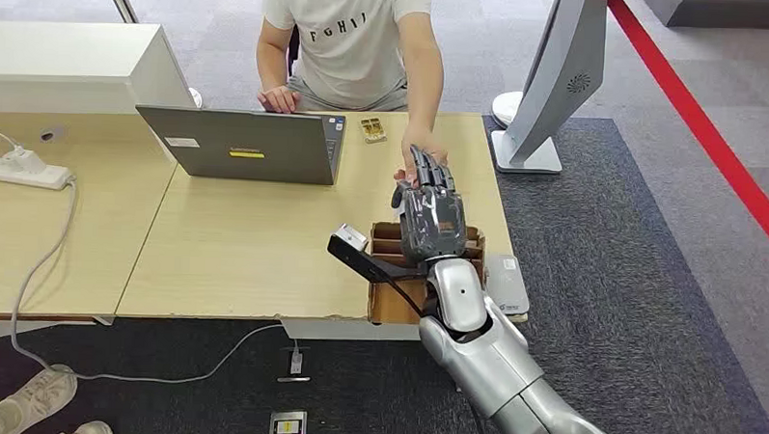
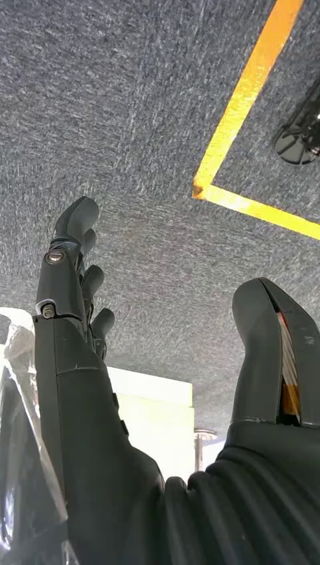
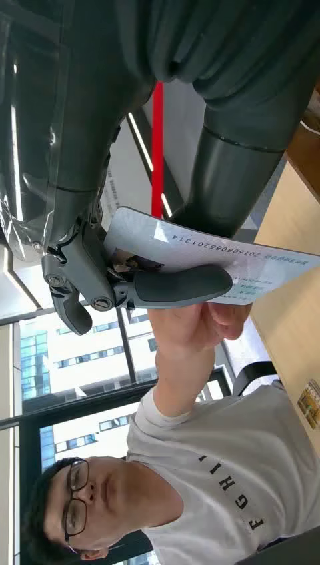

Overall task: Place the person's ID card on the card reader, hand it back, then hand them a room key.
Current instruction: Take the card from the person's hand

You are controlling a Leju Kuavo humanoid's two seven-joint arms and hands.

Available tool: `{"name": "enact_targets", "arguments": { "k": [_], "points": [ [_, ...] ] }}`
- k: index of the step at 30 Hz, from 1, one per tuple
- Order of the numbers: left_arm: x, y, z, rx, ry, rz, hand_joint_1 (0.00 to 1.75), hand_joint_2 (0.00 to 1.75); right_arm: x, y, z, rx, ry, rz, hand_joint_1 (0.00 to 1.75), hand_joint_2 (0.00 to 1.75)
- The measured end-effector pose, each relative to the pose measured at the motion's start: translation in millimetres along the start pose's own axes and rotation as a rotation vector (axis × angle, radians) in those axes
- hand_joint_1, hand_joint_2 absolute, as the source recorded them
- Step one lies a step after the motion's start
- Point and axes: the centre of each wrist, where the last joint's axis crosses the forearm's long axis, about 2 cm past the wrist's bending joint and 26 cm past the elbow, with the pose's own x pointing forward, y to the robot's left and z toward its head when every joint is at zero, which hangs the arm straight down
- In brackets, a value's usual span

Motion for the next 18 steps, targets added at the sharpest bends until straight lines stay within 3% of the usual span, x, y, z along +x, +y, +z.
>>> {"name": "enact_targets", "arguments": {
  "k": [12,18],
  "points": [
    [0,-4,1,0.022,-0.008,-0.038,0.00,1.75,6,5,1,-0.008,-0.028,-0.068,1.75,1.75],
    [-1,-7,1,0.034,0.000,-0.051,0.00,1.75,-10,0,-1,-0.039,0.020,-0.105,1.75,1.75]
  ]
}}
